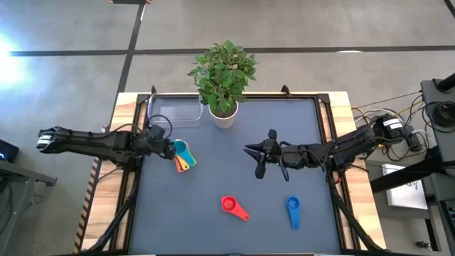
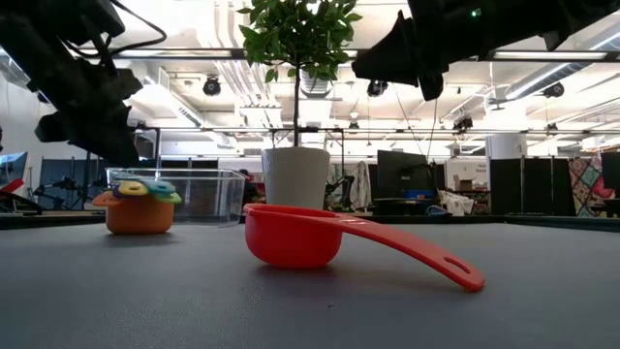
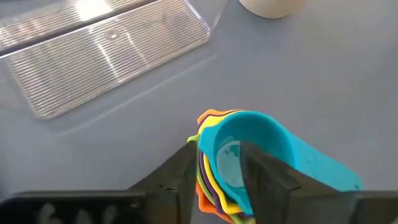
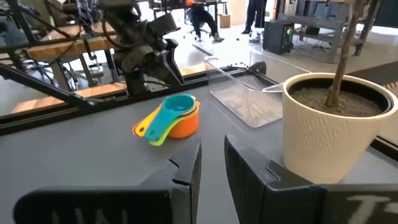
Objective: Nest measuring cups in basket
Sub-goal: Stack the light blue measuring cup on top of the yellow measuring cup, then stack the red measuring cup on top of the light blue measuring cup
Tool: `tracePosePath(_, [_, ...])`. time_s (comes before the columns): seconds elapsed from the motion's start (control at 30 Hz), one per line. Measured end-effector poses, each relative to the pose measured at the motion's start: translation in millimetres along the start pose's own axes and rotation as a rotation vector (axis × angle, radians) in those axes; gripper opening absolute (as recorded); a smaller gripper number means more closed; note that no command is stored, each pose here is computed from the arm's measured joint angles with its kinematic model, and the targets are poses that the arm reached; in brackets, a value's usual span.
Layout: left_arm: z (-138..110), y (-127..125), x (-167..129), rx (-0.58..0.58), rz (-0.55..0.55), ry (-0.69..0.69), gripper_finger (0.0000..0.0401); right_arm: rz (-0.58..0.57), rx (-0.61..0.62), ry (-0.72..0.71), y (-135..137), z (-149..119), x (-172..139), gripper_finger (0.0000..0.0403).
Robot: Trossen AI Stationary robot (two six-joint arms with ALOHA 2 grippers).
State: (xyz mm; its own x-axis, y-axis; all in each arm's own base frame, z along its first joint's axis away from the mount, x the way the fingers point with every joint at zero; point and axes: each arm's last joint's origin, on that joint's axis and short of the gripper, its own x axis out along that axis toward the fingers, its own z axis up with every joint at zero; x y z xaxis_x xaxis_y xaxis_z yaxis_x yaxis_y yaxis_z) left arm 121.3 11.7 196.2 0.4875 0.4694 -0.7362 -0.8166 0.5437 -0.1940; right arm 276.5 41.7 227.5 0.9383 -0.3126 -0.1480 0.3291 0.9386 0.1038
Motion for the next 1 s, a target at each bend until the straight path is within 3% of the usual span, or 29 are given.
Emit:
tracePosePath(0.2, [2.7, -1.6, -0.5, 0.016, -0.004, -0.046, 0.0165, 0.056, 0.008, 0.009, 1.6, -0.1, 0.0, 0.0059])
tracePosePath(0.33, [13.1, -15.9, -4.8, 0.084, -0.138, -0.166, 0.0181, 0.142, 0.02, 0.037, 4.0, -2.0, 0.3, 0.0059])
tracePosePath(0.57, [26.8, -34.1, -17.1, 0.153, -0.327, -0.365, 0.0172, 0.261, 0.047, 0.153, 8.3, -16.7, 4.2, 0.0059])
tracePosePath(1.0, [-5.0, -43.8, -12.0, 0.162, -0.643, -0.591, 0.0148, 0.257, 0.099, 0.29, 13.8, -48.3, 24.8, 0.0059])
